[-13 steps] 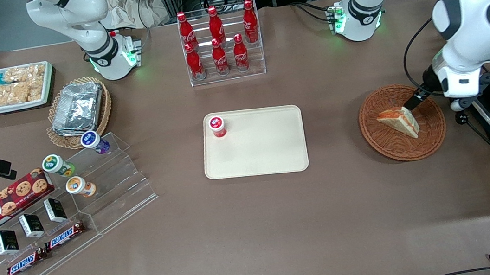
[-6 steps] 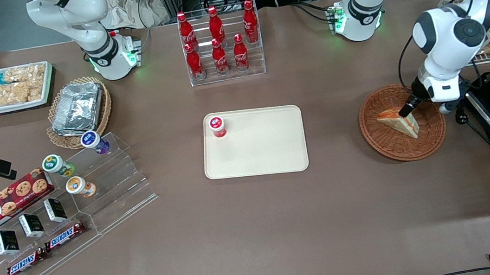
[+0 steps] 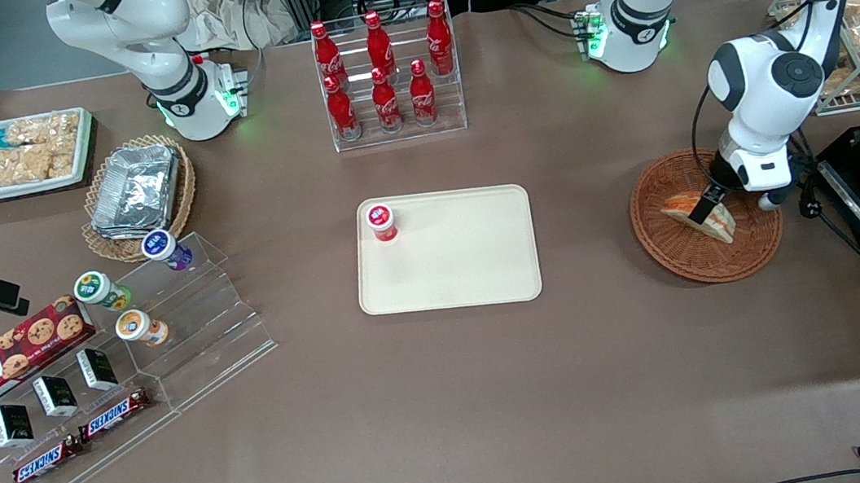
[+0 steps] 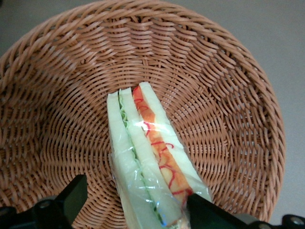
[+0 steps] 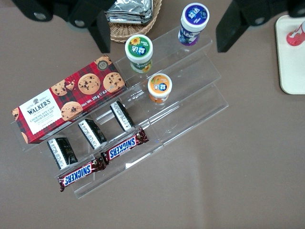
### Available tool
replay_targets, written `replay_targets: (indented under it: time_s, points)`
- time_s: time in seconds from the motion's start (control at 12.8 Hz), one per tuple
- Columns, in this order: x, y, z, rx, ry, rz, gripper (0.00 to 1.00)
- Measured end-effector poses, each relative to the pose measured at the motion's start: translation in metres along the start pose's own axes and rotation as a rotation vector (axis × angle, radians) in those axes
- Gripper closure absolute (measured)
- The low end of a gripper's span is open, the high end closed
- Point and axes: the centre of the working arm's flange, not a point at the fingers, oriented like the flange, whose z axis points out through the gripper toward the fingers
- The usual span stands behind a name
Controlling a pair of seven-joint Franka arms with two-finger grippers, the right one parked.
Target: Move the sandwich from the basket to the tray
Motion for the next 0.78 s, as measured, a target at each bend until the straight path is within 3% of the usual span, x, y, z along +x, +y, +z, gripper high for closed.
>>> replay_targets:
  time_s: [0.55, 0.78]
  points:
    - [0.004, 0.005, -0.006, -0.013, 0.014, 0.001, 0.0]
    - [0.016, 0.015, -0.051, 0.033, -0.028, 0.005, 0.0]
